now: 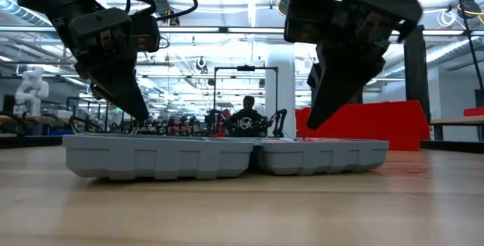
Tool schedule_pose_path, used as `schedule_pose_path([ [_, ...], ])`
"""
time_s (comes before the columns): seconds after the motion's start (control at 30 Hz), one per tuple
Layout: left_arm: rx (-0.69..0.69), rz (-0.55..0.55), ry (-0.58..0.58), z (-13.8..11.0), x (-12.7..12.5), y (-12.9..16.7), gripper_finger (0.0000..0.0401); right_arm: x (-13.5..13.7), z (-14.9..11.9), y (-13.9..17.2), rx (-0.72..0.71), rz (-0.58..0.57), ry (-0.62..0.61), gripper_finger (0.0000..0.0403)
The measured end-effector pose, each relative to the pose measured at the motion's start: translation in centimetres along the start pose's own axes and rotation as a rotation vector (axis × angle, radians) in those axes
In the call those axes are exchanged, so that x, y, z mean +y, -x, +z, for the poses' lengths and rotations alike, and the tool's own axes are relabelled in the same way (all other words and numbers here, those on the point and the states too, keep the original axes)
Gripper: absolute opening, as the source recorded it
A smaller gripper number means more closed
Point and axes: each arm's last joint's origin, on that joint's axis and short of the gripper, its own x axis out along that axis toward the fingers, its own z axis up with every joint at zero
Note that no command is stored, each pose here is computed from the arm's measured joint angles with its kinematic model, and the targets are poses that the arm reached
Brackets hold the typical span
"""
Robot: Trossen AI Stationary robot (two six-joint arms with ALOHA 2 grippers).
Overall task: Prefit tool cases
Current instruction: Remove the hex key set from the toolbox
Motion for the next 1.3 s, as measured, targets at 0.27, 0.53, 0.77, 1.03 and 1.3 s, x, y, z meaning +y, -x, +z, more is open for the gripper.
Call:
schedule_pose_path([
  [0.27,0.000,0.000,-0.001,0.0,0.0,0.0,0.0068,-0.1,-0.1,-1.1,-0.004,-0.025,-0.007,0.0114],
  [0.53,-0.004,0.006,-0.002,0.0,0.0,0.0,0.0068,-0.1,-0.2,-2.1,-0.014,-0.043,-0.035,0.0110],
  [0.77,-0.012,0.015,-0.001,0.0,0.0,0.0,0.0068,0.3,-0.1,-2.1,-0.037,-0.036,0.003,0.0006],
  [1.03,-0.012,0.018,-0.002,0.0,0.1,0.0,0.0068,1.6,2.7,0.6,-0.031,-0.096,0.076,0.0001],
  [1.3,-0.014,0.023,-0.003,0.0,0.1,0.0,0.0068,-0.4,2.7,3.1,0.161,-0.467,0.120,0.0000],
])
